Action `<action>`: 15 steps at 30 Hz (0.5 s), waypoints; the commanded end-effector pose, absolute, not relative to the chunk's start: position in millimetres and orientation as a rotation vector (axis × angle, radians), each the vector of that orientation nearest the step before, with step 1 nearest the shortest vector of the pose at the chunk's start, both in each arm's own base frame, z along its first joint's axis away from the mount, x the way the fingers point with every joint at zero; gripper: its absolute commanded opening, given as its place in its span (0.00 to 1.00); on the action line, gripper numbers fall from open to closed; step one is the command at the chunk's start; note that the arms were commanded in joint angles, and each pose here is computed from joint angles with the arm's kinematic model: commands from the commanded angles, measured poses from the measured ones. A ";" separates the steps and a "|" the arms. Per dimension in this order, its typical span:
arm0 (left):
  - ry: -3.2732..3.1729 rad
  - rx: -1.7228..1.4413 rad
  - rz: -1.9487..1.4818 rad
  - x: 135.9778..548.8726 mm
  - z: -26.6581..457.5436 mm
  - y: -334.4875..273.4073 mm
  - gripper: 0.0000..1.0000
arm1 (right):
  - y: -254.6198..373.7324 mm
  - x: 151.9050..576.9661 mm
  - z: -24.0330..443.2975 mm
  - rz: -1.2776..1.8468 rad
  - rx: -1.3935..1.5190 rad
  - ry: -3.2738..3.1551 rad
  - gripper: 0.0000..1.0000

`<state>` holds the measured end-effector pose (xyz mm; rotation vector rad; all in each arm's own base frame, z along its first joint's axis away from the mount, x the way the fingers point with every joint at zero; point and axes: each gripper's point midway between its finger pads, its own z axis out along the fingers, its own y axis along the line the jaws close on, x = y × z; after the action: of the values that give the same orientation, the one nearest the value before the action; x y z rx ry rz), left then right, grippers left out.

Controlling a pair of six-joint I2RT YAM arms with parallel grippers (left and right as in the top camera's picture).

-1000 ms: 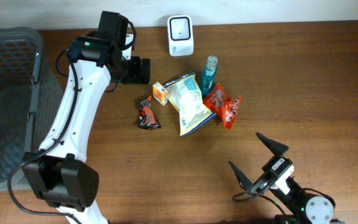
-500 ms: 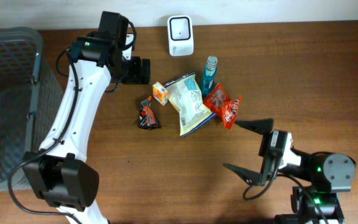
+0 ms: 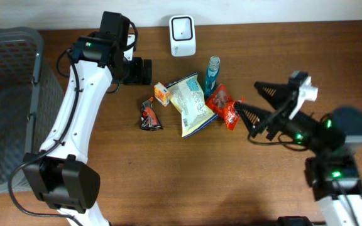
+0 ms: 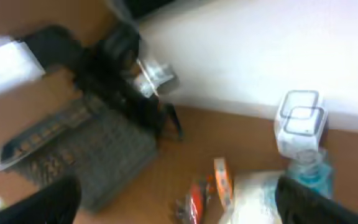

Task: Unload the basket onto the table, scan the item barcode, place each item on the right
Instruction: 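Reach the right gripper to the teal mouthwash bottle and grasp it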

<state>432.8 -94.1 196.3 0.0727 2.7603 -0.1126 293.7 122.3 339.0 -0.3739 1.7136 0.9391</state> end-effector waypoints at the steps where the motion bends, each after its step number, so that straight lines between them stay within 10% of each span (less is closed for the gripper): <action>1: 2.762 0.088 -0.093 433.2 194.8 -91.3 0.99 | 97.1 311.8 372.0 0.669 -0.330 1.782 0.98; 15: 2.762 0.089 -0.094 433.2 194.8 -91.3 0.99 | 118.4 311.7 333.3 1.031 -0.128 2.184 0.98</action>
<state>432.7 -94.1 196.3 0.0726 2.7606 -0.1120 298.1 112.9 347.9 -0.1858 2.1156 0.9633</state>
